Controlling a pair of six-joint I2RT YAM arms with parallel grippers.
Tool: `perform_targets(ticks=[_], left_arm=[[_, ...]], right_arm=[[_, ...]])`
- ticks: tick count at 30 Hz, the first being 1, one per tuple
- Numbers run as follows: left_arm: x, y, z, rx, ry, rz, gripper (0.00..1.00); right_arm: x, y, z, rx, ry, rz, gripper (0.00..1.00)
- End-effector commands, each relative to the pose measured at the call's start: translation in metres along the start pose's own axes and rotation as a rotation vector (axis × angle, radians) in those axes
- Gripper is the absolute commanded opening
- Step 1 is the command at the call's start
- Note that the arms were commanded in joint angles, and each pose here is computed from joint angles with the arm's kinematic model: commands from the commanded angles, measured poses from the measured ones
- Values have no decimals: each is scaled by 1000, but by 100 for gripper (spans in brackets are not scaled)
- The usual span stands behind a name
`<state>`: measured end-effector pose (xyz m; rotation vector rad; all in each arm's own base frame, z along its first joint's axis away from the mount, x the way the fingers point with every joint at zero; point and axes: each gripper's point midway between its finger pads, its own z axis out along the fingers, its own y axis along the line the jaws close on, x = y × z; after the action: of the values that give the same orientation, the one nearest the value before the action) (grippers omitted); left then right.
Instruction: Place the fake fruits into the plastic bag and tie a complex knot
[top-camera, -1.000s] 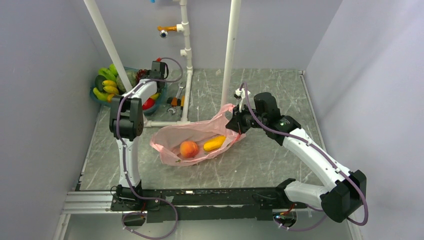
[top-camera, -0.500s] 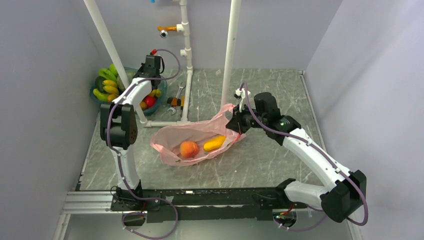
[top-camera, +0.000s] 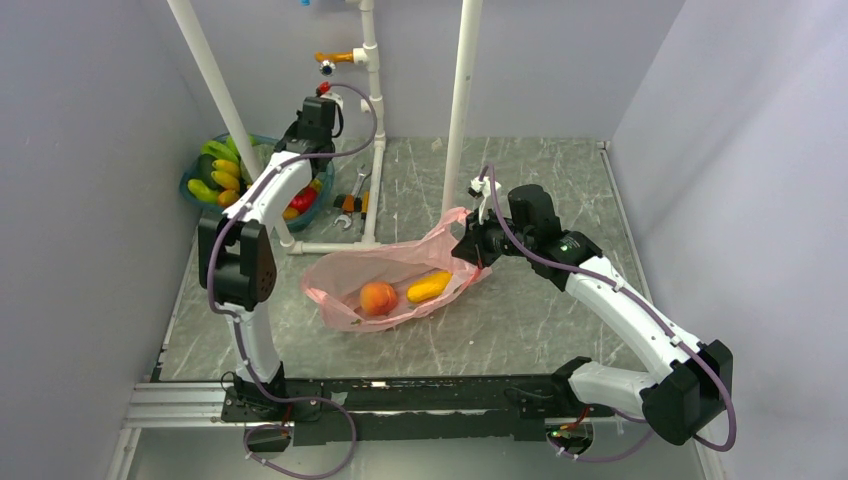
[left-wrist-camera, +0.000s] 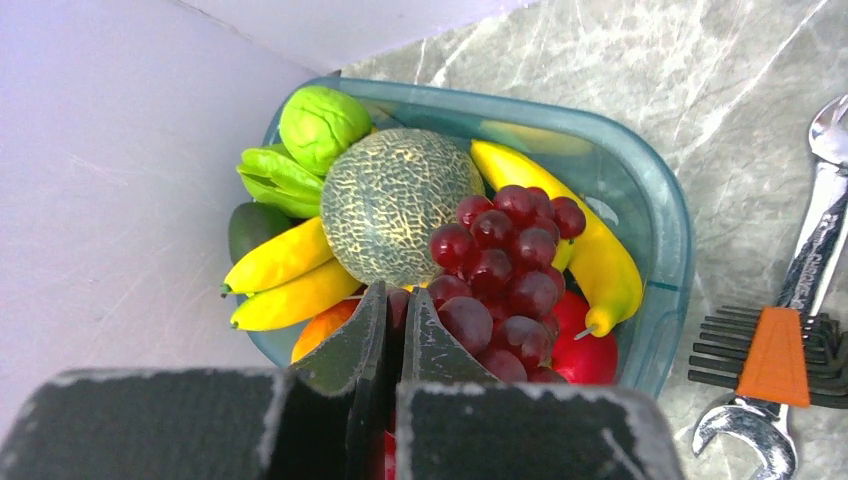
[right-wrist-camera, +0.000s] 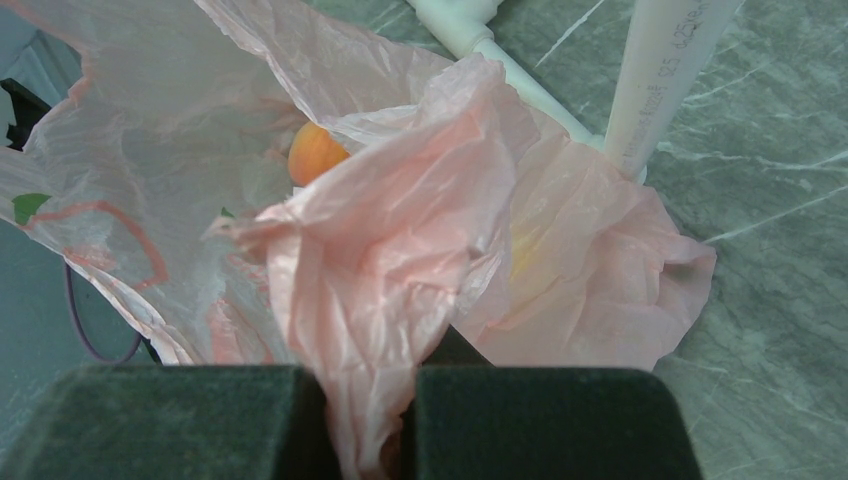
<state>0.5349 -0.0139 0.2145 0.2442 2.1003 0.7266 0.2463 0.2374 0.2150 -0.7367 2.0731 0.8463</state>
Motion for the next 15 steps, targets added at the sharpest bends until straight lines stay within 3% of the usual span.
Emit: perform_targets(ticks=[1, 7, 15], left_arm=[[-59, 47, -49, -46, -154, -110, 0], [-87, 55, -96, 40, -262, -148, 0], [-112, 51, -216, 409, -533, -211, 0]], right_arm=[[-12, 2, -5, -4, -57, -29, 0], [-12, 3, -6, -7, -58, -34, 0], [-15, 5, -6, -13, -65, -35, 0]])
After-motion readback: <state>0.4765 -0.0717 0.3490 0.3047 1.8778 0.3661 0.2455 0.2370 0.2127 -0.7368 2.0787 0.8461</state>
